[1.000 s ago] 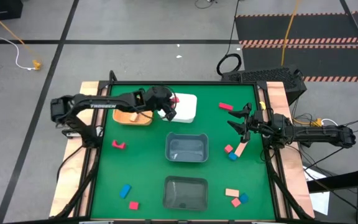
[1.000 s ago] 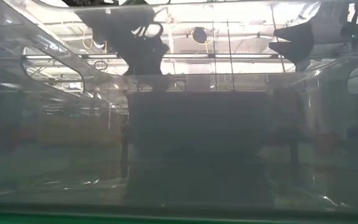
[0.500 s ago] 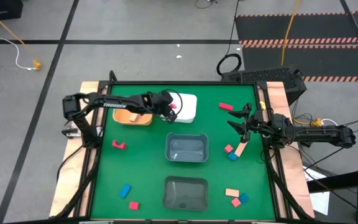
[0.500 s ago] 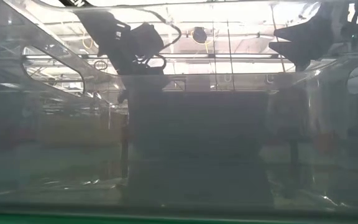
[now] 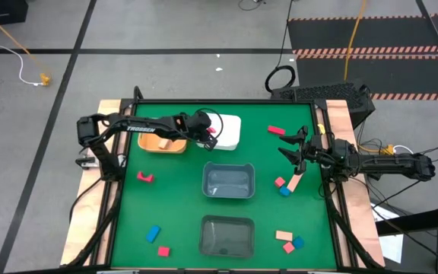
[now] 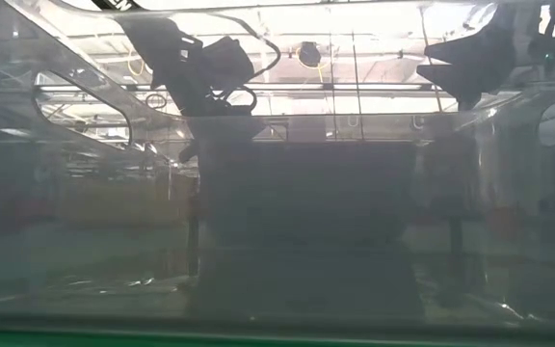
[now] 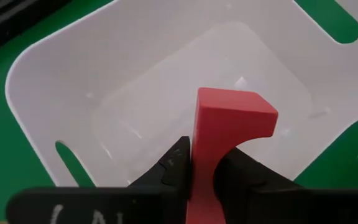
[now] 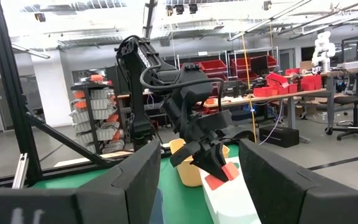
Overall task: Sort & place blocks by color
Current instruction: Put the top left orange wooden block into the white bin, then put the top left red wooden block into the blue bin
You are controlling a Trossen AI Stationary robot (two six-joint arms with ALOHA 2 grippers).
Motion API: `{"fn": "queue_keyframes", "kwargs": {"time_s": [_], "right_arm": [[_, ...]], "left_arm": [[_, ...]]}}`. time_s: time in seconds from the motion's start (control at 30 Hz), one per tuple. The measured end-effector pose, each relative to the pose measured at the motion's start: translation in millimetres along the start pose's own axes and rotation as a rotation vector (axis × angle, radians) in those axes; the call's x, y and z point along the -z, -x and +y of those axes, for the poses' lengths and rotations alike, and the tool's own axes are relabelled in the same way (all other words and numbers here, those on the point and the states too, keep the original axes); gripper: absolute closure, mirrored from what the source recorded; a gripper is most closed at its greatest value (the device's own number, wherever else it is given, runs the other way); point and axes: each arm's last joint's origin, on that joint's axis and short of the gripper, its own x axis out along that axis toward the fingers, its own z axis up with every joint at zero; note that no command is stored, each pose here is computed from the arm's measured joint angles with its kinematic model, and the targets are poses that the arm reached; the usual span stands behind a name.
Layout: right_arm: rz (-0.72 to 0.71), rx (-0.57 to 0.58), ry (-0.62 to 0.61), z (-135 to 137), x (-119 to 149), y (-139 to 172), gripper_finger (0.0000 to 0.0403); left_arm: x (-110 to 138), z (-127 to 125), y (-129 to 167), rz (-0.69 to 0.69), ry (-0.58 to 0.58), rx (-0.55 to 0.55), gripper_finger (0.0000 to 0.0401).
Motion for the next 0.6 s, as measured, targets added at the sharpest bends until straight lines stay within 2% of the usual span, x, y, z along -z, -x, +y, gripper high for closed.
{"fn": "queue_keyframes", "kwargs": {"time_s": [0.13,0.4,0.6], "right_arm": [[0.0,0.0,0.0,0,0,0,0.0193],[0.0,0.0,0.0,0,0,0,0.0193],[0.0,0.0,0.0,0,0,0,0.0193]], "left_arm": [[0,0,0,0.0,-0.003,0.0,0.0318],[-3,-1,0,-0.024,0.015,0.014,0.0314],[-18,-1,40,-0.13,-0.029,0.088,0.0314]]}}
